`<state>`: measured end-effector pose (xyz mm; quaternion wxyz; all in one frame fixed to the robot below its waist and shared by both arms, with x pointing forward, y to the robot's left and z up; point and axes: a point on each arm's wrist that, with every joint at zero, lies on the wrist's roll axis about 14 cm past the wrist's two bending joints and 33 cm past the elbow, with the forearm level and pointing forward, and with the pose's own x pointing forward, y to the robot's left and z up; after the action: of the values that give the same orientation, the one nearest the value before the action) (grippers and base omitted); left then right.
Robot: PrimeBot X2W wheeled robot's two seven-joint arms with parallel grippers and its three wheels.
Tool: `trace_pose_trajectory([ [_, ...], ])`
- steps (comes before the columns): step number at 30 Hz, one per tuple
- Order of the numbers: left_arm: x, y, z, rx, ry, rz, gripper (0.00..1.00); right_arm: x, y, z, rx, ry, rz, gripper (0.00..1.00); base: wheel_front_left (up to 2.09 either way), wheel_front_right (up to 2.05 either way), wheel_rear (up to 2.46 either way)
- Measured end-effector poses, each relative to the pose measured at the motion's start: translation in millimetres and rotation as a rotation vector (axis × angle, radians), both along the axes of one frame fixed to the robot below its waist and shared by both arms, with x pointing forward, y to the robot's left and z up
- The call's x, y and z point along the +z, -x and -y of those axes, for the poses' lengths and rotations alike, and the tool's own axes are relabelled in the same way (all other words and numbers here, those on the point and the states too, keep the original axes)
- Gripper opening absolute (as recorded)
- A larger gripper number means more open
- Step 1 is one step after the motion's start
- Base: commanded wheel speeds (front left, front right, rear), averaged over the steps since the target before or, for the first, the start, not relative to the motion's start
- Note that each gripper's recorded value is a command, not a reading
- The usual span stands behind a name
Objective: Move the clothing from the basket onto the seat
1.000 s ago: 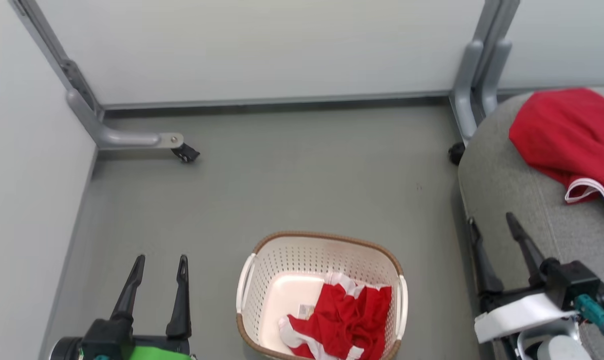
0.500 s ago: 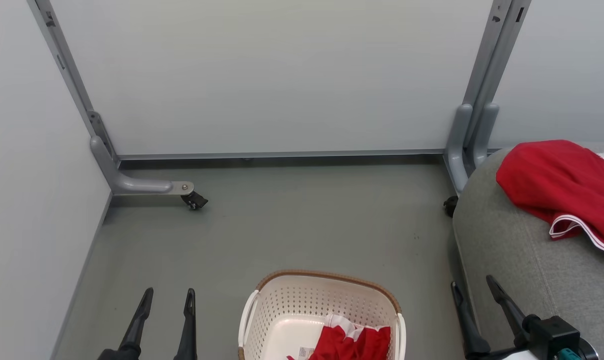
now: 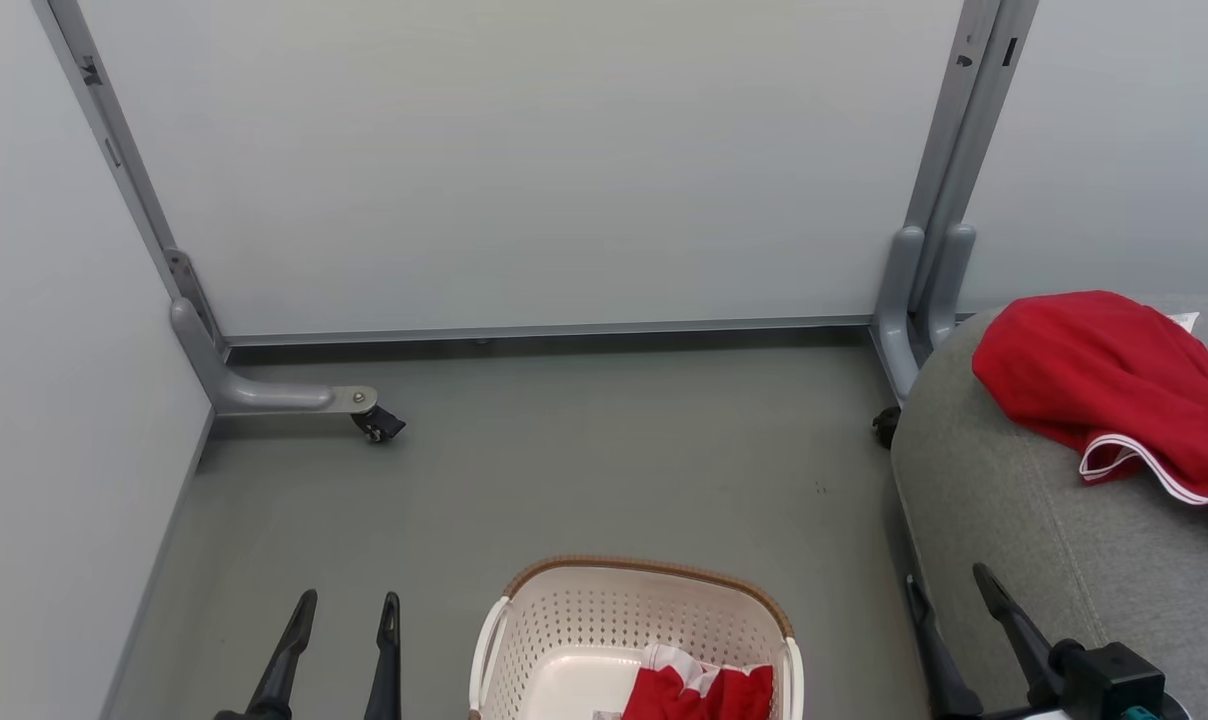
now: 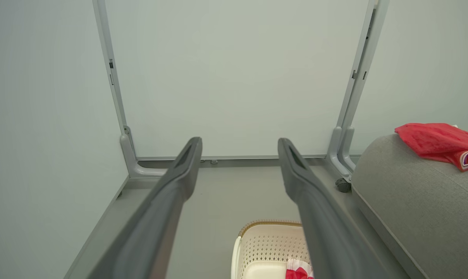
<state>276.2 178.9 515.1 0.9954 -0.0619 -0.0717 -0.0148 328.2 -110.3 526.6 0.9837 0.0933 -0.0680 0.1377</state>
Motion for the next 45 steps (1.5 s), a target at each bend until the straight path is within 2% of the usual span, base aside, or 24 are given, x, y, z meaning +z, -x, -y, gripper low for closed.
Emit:
trace_pose_trajectory([
  [21,-8.1,-6.4,2.9,-0.012,-0.008,-0.035,1.0,-8.7,-3.6,5.5,-0.017,0.004,-0.029,1.0,0.0,0.0,0.0],
  [29,-16.3,-21.5,10.5,-0.04,-0.003,-0.074,1.0,-16.3,-16.6,9.2,-0.029,0.021,-0.052,1.0,0.0,0.0,0.0],
  [37,-3.4,-81.1,25.4,-0.098,0.017,-0.04,1.0,-1.3,-72.5,19.7,-0.073,0.054,0.017,1.0,0.0,0.0,0.0],
  [45,-30.9,-147.6,63.7,-0.27,-0.013,-0.093,1.0,-16.0,-133.3,45.0,-0.16,0.094,0.032,1.0,0.0,0.0,0.0],
])
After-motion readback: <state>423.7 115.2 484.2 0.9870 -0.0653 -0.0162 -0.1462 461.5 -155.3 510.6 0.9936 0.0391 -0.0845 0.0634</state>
